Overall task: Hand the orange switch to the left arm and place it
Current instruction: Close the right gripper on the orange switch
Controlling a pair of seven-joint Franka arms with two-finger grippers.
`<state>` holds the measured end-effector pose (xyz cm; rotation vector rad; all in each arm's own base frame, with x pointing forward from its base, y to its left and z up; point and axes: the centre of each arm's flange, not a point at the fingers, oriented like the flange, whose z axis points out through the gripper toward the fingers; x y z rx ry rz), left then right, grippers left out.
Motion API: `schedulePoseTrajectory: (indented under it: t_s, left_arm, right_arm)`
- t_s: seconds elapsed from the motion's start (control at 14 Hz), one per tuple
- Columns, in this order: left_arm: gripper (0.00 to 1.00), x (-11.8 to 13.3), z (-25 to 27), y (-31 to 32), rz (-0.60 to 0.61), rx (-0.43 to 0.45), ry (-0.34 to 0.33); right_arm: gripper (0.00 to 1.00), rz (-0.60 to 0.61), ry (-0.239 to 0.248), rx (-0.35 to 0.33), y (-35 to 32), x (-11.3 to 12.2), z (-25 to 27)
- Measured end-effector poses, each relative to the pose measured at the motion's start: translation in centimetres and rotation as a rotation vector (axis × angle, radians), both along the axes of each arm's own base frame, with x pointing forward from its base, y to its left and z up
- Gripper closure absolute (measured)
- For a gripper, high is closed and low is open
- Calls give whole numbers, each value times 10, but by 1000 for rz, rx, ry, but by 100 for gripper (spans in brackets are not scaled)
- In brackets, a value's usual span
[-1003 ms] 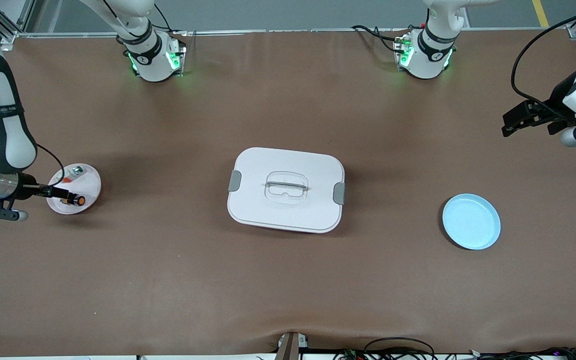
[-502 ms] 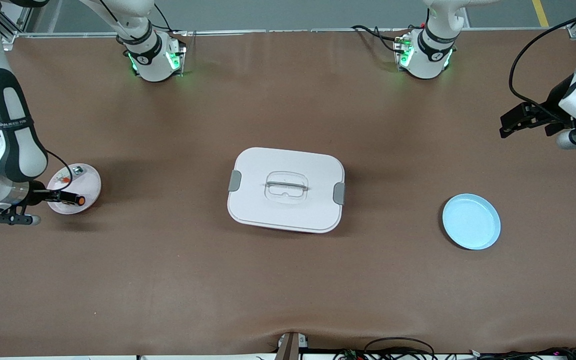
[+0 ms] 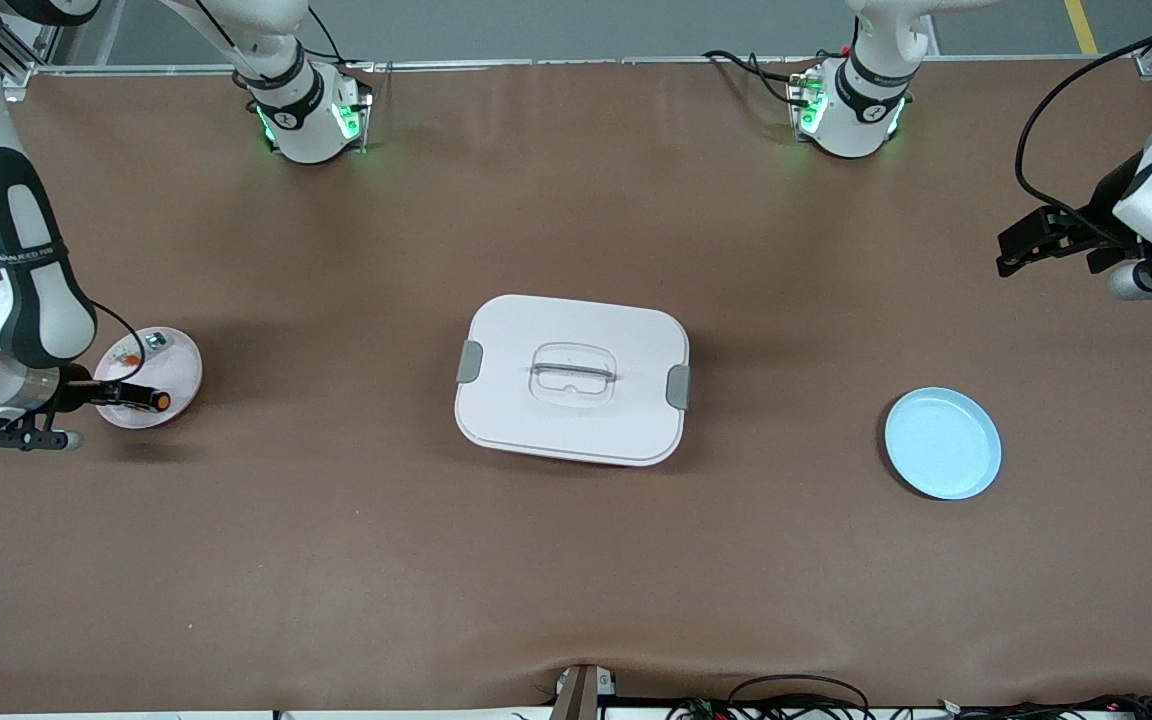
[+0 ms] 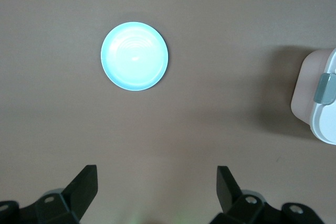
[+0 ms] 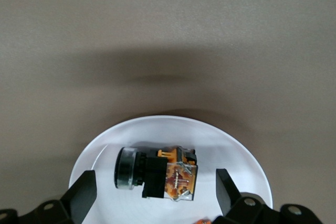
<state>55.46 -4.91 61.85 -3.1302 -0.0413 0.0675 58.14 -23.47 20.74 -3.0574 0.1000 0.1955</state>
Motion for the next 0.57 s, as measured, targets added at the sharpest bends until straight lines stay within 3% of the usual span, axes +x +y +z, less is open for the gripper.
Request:
schedulePoseTrajectory:
  t_s: [0.57]
  left_arm:
    - [0, 2, -2, 0, 0, -1, 1]
  right_arm:
    - [0, -119, 25, 0, -3, -4, -14]
